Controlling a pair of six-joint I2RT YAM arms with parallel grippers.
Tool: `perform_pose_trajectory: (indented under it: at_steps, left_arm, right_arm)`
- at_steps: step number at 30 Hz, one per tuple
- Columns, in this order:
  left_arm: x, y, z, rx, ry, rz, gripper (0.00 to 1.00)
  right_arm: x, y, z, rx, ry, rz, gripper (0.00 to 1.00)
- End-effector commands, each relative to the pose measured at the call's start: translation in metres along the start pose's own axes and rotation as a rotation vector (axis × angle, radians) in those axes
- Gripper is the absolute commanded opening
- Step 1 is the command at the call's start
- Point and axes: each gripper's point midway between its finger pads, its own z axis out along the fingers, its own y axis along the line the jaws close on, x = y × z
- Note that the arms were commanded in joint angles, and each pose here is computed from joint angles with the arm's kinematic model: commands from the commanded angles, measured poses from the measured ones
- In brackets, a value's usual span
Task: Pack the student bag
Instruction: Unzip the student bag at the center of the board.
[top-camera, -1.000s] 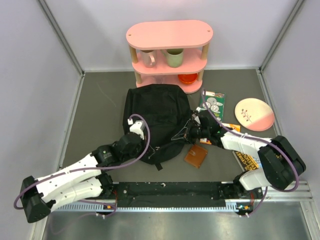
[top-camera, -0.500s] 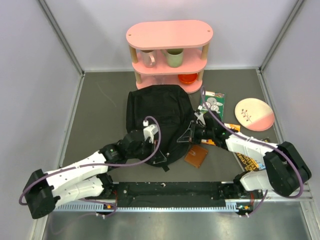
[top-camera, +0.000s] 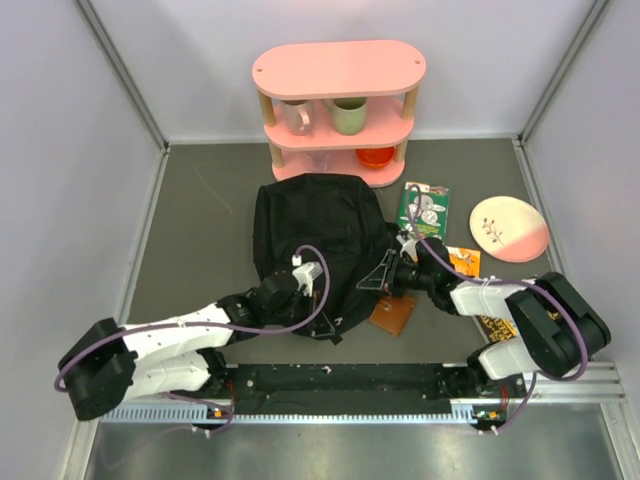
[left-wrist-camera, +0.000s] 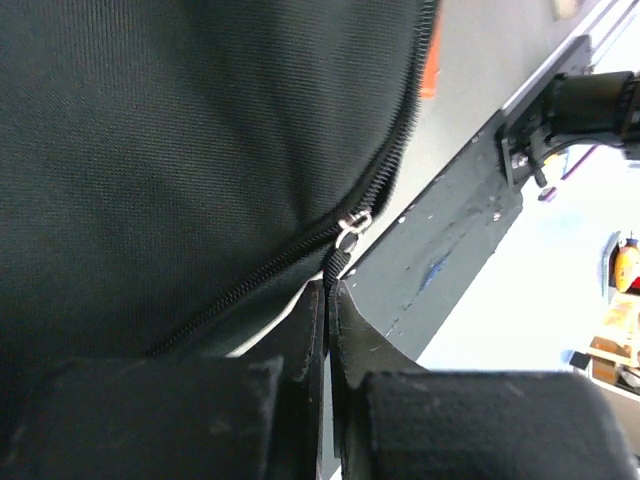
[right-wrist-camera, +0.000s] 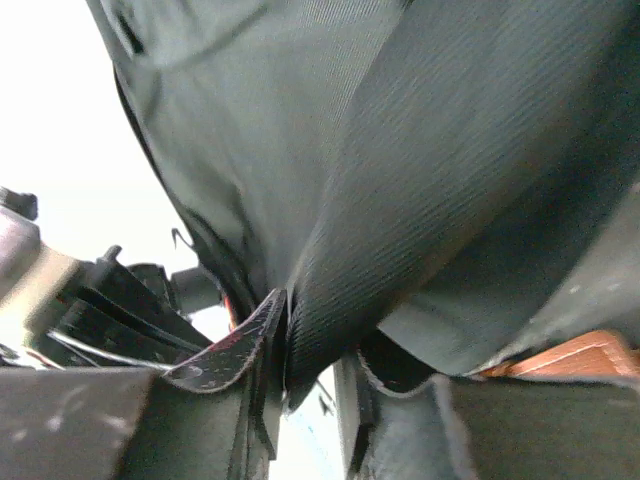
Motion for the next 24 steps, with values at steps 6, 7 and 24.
perform_pose_trajectory:
  at_steps: [6, 7, 24]
  left_arm:
    - [0.031, 0.015, 0.021, -0.061, 0.102, -0.045, 0.00]
    - [0.028, 0.013, 0.022, -0.055, 0.093, -0.042, 0.00]
    - [0.005, -0.007, 0.024, -0.015, 0.017, 0.000, 0.00]
  right_arm:
    - [-0.022, 0.002, -0.027, 0.066, -0.129, 0.035, 0.80]
    - [-0.014, -0.012, -0.032, 0.147, -0.124, 0.073, 0.81]
    - [0.049, 0.008, -0.006, 0.160, -0.001, 0.235, 0.65]
